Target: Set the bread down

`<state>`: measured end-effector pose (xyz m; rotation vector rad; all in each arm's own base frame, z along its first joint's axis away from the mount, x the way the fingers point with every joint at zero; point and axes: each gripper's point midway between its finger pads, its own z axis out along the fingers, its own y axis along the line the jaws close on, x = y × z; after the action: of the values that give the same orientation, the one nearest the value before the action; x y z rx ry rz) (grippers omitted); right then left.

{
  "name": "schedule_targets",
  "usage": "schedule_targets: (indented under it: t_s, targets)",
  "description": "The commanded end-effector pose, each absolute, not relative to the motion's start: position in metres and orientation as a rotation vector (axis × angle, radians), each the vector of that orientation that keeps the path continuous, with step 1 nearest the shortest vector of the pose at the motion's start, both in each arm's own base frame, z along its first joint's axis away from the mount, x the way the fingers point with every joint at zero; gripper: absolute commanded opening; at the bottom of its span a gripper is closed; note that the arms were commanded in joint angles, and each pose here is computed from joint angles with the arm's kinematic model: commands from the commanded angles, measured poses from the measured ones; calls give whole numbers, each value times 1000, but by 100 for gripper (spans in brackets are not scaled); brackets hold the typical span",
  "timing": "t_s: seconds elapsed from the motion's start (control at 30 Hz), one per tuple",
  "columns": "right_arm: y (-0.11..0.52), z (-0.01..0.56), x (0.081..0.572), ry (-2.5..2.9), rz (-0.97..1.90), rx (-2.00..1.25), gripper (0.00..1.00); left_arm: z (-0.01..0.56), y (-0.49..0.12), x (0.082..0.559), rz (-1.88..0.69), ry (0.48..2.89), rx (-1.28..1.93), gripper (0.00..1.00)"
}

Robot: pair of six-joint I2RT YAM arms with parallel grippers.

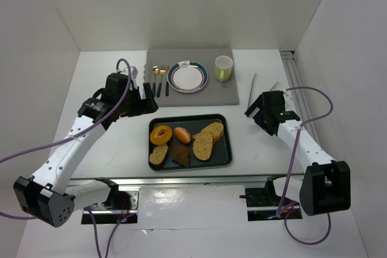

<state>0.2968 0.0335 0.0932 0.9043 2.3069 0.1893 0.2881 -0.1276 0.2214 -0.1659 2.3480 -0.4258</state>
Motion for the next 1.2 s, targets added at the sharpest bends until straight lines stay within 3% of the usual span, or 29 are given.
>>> schedule_targets:
  t_s: [0.0, 0.2, 0.43, 0.73, 1.17]
  targets:
    - [34, 92, 302, 2265, 161, 879, 99, 232, -130, 291, -454, 2303, -124, 100]
    - [30, 92, 306, 2259, 89, 891, 99, 232, -129, 291, -449, 2303, -111, 100]
    - [38, 114, 354, 2214, -9, 741, 99, 234, -122, 294, -425, 2298, -126, 100]
    - [33, 87, 401, 2306, -159, 651, 99, 234, -117, 290, -421, 2295, -137, 98]
    - [6, 46, 442, 2352, -129, 663, 99, 222, -119, 279, -450, 2345, -116, 98]
